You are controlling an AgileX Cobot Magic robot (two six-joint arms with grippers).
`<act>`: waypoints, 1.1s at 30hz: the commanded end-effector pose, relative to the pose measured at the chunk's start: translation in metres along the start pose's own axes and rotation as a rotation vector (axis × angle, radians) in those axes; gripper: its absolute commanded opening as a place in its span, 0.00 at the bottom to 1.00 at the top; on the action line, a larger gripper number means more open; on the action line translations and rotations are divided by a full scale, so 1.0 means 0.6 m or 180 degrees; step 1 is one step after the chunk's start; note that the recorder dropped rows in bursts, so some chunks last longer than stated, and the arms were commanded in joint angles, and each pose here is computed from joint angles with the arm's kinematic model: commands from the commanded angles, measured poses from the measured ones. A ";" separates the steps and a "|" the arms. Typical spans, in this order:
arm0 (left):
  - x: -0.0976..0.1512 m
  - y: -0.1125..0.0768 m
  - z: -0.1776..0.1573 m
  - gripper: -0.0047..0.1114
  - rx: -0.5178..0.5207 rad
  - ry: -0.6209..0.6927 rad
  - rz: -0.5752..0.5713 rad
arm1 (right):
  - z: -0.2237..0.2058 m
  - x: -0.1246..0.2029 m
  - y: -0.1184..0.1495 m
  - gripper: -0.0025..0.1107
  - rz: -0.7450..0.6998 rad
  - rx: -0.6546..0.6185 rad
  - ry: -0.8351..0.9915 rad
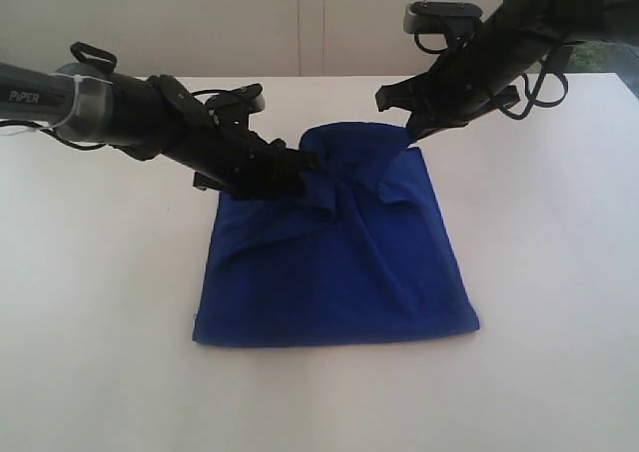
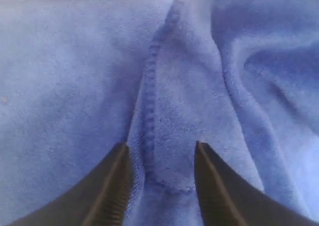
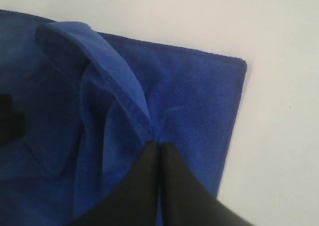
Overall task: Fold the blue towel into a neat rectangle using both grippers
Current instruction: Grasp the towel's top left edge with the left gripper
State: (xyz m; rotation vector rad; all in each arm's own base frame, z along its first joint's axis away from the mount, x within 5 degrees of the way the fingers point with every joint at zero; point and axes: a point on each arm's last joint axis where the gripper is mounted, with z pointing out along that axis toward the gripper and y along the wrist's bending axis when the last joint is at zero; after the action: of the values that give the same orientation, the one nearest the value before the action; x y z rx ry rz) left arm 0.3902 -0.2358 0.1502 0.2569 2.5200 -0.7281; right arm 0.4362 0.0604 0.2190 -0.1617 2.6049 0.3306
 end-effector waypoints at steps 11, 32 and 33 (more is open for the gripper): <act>-0.006 -0.018 -0.009 0.45 0.0181 0.0066 0.0160 | -0.004 -0.002 -0.001 0.02 0.0004 0.0012 -0.0024; -0.001 -0.012 0.015 0.45 0.0203 0.0178 0.0257 | -0.004 -0.002 -0.001 0.02 0.0004 0.0010 -0.0015; -0.001 -0.012 0.015 0.45 0.0203 0.0177 0.0264 | -0.004 -0.002 -0.001 0.02 0.0004 0.0013 -0.0025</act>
State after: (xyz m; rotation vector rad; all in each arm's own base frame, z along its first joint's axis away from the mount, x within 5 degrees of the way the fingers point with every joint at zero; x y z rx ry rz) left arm 0.3941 -0.2440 0.1441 0.3850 2.5304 -0.7634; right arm 0.4362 0.0604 0.2190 -0.1617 2.6049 0.3306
